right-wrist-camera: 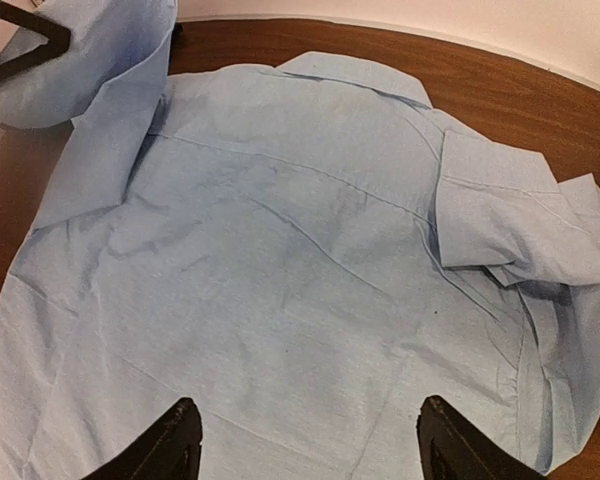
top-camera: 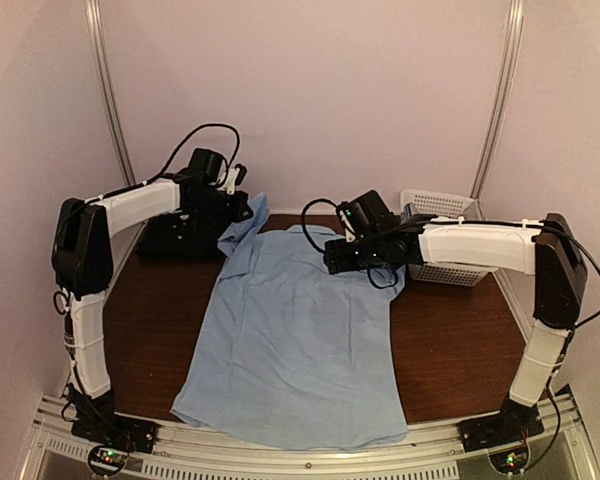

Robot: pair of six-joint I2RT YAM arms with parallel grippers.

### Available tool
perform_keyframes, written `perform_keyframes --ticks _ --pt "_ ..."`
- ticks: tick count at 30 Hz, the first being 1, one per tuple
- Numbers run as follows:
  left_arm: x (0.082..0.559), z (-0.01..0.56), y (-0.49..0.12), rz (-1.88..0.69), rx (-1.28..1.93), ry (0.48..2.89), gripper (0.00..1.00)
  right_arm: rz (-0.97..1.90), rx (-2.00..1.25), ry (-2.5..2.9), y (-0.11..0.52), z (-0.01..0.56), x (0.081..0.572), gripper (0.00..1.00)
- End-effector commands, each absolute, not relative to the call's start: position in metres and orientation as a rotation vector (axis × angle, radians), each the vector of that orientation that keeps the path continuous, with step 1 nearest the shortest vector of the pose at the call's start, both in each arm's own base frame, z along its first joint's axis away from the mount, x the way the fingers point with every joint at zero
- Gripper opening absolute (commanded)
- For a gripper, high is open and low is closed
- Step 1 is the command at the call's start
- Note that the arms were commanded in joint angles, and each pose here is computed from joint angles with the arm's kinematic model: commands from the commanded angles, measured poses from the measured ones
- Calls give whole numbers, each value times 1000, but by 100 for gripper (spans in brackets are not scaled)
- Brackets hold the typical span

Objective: Fold and stack the long sleeve shirts
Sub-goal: Pick up the flattened shirt from the center of the board, then fold the flattened shirt at the center of the board.

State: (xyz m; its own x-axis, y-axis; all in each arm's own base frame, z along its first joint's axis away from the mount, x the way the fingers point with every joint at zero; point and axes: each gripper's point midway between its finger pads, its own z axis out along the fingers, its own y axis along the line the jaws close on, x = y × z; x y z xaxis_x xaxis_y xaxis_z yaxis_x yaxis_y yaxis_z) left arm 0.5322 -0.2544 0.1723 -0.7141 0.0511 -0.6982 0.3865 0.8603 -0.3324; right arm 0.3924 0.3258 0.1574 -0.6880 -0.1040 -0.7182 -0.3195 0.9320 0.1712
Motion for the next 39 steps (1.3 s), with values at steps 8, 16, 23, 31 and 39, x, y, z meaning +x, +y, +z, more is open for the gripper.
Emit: perform_keyframes --ticks 8,16,23,31,39 --pt "406 142 -372 -793 855 2302 40 319 -128 2279 282 164 396 76" --pt "418 189 -329 -665 561 2297 59 387 -359 2301 325 148 409 84" --pt "393 159 -242 -518 196 2478 59 383 -601 2293 381 126 421 86" --pt "317 111 -173 -424 -4 2638 64 438 -719 2300 426 102 449 86" --pt "257 80 -151 -422 -91 2746 68 487 -695 2333 423 76 468 85"
